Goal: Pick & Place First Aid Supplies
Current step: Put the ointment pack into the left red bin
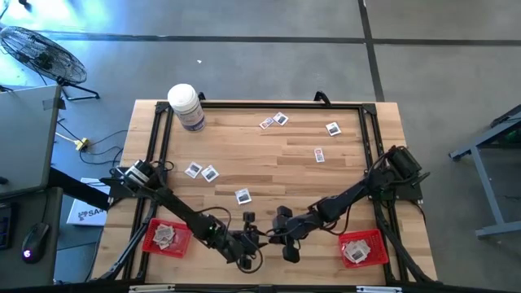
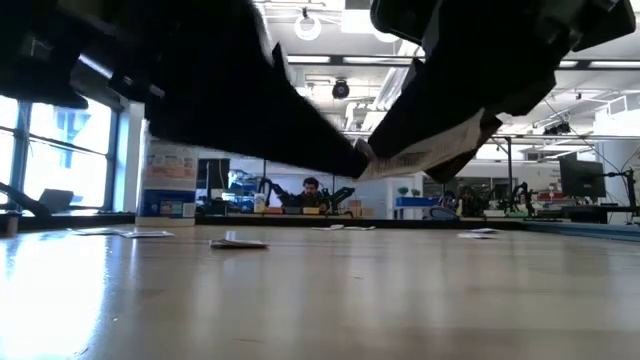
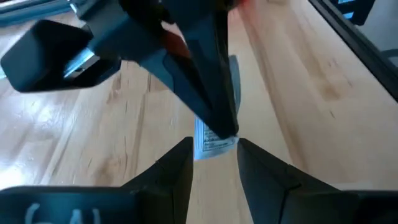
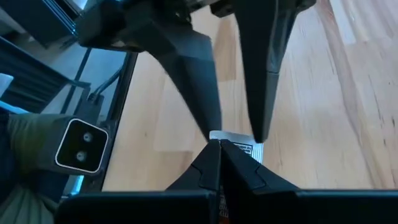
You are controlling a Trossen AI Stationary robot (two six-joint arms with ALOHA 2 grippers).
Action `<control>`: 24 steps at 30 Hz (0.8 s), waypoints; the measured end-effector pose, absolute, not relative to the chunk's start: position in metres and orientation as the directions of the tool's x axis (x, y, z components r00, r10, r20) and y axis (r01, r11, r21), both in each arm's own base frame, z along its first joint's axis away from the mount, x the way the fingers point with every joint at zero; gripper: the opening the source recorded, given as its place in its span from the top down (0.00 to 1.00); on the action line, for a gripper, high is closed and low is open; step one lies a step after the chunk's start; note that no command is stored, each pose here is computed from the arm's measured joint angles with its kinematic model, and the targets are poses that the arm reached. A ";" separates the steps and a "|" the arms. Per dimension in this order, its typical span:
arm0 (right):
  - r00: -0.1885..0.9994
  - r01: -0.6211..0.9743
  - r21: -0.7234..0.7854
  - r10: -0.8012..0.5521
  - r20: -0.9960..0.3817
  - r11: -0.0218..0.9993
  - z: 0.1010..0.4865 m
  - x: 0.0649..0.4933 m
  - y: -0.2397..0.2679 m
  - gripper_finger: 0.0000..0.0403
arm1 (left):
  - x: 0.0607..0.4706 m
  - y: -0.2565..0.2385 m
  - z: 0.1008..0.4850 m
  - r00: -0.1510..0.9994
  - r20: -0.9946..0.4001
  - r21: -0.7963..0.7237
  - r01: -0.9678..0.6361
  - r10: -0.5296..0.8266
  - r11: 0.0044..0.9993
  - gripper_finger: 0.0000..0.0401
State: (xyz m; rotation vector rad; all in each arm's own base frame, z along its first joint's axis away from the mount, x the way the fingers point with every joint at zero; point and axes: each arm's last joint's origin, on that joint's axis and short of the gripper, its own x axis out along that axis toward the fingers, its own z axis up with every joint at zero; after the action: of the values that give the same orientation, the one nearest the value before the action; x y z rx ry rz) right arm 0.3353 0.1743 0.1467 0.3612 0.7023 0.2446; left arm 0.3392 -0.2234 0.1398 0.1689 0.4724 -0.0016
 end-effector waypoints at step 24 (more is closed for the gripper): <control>0.798 -0.129 0.402 0.336 -0.501 0.906 0.157 0.341 0.175 0.96 | 0.340 -0.225 0.141 0.893 -0.449 0.170 0.074 0.011 0.983 0.98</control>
State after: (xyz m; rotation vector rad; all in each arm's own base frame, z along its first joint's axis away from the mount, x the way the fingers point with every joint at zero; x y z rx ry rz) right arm 0.3409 0.1751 0.1566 0.3620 0.5990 0.2554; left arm 0.3397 -0.2245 0.1408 0.1850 0.4657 -0.0329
